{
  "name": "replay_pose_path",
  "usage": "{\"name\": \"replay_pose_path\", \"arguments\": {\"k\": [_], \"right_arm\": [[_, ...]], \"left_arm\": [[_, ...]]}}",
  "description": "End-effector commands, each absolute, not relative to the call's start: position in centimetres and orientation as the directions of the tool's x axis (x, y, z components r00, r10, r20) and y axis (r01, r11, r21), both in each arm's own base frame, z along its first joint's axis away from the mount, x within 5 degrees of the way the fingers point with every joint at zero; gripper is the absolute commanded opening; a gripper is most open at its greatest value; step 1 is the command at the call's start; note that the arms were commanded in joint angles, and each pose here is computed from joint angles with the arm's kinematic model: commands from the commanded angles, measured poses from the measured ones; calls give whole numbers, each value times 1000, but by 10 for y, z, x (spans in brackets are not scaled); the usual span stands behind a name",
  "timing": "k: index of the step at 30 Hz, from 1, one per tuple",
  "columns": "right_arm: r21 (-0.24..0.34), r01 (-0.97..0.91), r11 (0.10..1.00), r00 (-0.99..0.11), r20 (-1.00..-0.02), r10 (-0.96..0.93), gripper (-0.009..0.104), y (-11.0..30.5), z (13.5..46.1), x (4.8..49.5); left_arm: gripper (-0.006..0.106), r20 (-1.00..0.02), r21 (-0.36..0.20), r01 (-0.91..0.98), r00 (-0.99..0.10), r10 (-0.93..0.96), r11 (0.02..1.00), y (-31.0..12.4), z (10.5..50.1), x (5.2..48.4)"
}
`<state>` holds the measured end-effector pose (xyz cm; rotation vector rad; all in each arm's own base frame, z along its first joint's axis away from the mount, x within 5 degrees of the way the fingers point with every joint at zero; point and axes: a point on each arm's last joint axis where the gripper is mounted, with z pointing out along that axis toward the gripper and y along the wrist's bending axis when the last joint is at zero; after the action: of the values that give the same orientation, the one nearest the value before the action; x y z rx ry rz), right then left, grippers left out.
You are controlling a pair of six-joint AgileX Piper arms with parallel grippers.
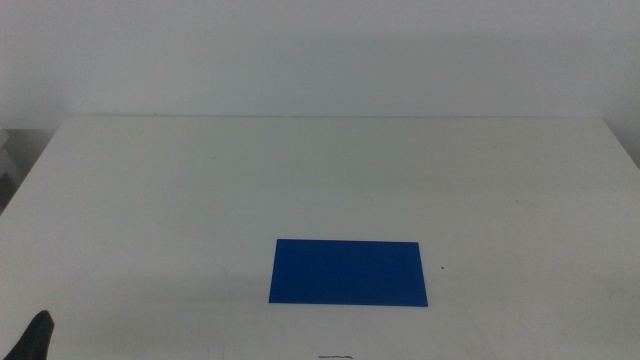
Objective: Use one arm to grab the shoe from the table and place it on the mat.
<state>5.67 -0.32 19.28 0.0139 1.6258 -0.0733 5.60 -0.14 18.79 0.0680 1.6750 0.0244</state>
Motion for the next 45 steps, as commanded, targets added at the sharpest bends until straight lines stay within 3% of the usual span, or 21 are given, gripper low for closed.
{"name": "replay_pose_path", "arguments": {"k": [1, 9, 16, 21, 26, 31, 37, 42, 45], "right_arm": [[-47, 56, 997, 34, -998, -49, 94, -3, 215, 54], [-2, 34, 999, -225, -974, 5, 94, -2, 268, 61], [8, 21, 1000, -476, -879, 17, 94, -1, 314, 84], [29, 22, 999, -659, -751, 36, 94, -2, 333, 107], [71, 164, 984, -826, -535, 176, 94, -8, 329, 140], [66, 422, 904, -813, -414, 410, 94, -18, 320, 166], [12, 458, 889, -823, -372, 429, 94, -23, 306, 183], [67, 525, 849, -797, -310, 518, 94, -36, 294, 195], [62, 551, 833, -800, -248, 547, 94, -53, 281, 202]], "left_arm": [[94, -999, 34, 29, 0, 34, 999, -2, 198, 55], [94, -999, 34, 29, 0, 34, 999, -2, 198, 55], [94, -999, 34, 29, 0, 34, 999, -2, 198, 55], [94, -999, 34, 29, 0, 34, 999, -2, 198, 55], [94, -999, 34, 29, 0, 34, 999, -2, 198, 55], [94, -999, 34, 29, 0, 34, 999, -2, 198, 55], [94, -999, 34, 29, 0, 34, 999, -2, 198, 55], [94, -999, 34, 29, 0, 34, 999, -2, 198, 55], [94, -999, 34, 29, 0, 34, 999, -2, 198, 55]]}}
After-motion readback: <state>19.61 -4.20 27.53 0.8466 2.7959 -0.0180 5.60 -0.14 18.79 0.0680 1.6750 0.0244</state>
